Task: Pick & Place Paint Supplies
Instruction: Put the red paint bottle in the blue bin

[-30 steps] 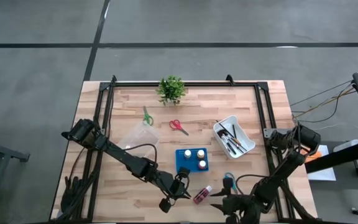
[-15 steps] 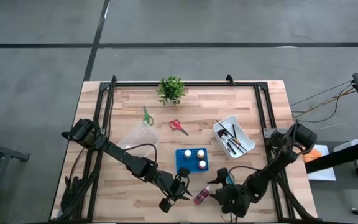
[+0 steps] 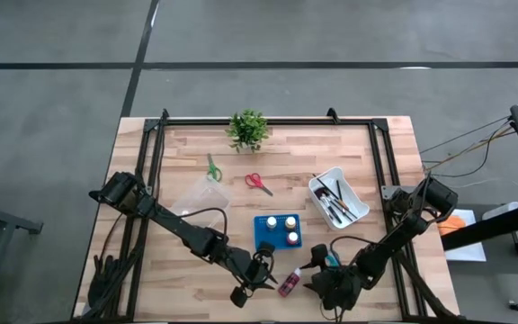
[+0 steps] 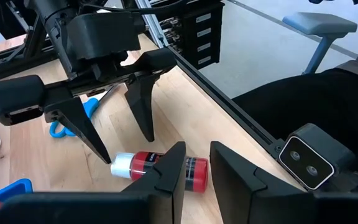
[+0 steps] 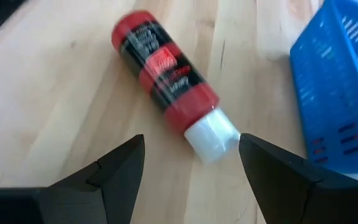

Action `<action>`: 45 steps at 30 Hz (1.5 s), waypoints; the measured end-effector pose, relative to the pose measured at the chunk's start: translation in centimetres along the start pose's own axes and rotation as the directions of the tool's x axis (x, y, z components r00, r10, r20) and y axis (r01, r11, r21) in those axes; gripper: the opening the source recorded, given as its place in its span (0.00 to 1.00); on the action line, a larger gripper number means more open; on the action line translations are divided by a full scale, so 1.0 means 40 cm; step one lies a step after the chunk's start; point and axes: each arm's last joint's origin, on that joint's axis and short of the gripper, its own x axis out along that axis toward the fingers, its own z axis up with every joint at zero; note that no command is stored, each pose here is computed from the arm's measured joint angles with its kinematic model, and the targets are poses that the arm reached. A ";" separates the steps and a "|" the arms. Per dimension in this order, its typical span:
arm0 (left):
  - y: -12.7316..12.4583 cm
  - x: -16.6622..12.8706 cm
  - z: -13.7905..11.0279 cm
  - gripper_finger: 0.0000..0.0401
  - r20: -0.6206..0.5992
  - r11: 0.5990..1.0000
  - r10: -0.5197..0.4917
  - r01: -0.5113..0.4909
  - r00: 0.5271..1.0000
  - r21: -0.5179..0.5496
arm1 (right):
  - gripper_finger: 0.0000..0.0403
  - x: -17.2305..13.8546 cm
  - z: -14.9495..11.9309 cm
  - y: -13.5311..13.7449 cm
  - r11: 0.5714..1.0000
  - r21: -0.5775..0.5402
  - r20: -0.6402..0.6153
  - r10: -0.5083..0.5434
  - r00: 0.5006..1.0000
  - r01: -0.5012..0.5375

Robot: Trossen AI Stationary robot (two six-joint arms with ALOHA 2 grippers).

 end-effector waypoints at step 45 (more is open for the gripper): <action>-0.018 0.000 -0.005 0.21 -0.004 0.996 -0.090 0.090 0.996 0.025 | 0.27 -0.007 0.074 -0.034 0.979 0.022 0.055 0.202 0.978 -0.203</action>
